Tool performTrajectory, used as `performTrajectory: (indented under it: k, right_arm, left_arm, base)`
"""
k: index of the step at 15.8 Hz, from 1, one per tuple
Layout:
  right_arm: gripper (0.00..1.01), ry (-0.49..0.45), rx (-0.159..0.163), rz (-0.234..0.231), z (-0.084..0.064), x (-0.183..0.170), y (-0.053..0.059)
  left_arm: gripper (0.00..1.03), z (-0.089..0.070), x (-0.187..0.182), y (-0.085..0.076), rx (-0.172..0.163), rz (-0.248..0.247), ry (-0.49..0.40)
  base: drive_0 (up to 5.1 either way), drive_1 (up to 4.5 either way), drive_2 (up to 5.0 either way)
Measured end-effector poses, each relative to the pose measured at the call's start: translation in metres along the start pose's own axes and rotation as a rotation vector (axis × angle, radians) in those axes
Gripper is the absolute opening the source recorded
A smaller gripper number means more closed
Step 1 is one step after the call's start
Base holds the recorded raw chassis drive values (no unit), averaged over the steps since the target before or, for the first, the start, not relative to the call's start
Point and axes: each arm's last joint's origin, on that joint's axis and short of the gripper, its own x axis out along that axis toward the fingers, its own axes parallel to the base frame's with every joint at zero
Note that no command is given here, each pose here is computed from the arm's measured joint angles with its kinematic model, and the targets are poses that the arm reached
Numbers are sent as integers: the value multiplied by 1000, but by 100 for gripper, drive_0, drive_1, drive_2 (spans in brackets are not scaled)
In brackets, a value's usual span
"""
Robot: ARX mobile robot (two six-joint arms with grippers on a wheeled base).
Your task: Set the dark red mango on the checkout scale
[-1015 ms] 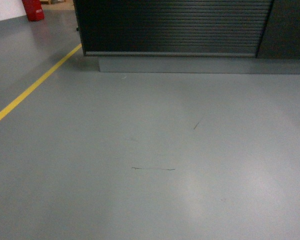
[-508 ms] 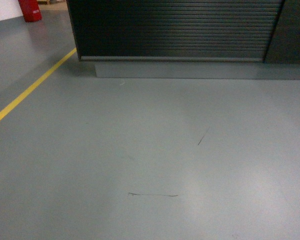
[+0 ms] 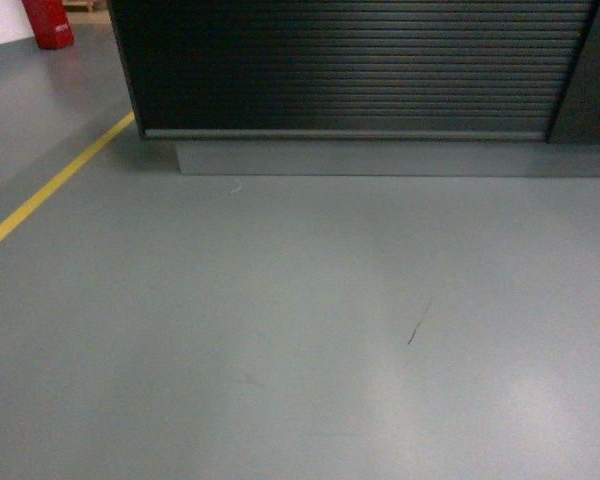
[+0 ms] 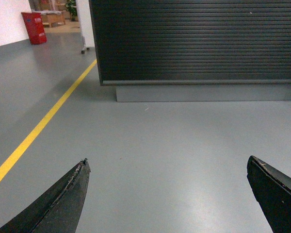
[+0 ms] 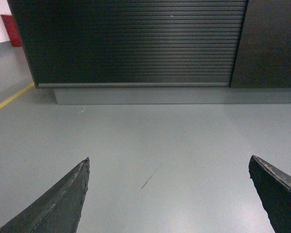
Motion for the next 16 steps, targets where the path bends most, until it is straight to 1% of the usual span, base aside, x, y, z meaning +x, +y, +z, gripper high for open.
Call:
performTrajectory:
  k: [16]
  right_arm:
    - [98, 0, 0, 0, 0, 0, 0]
  left_arm:
    - [98, 0, 0, 0, 0, 0, 1]
  base:
    - [14, 425, -397]
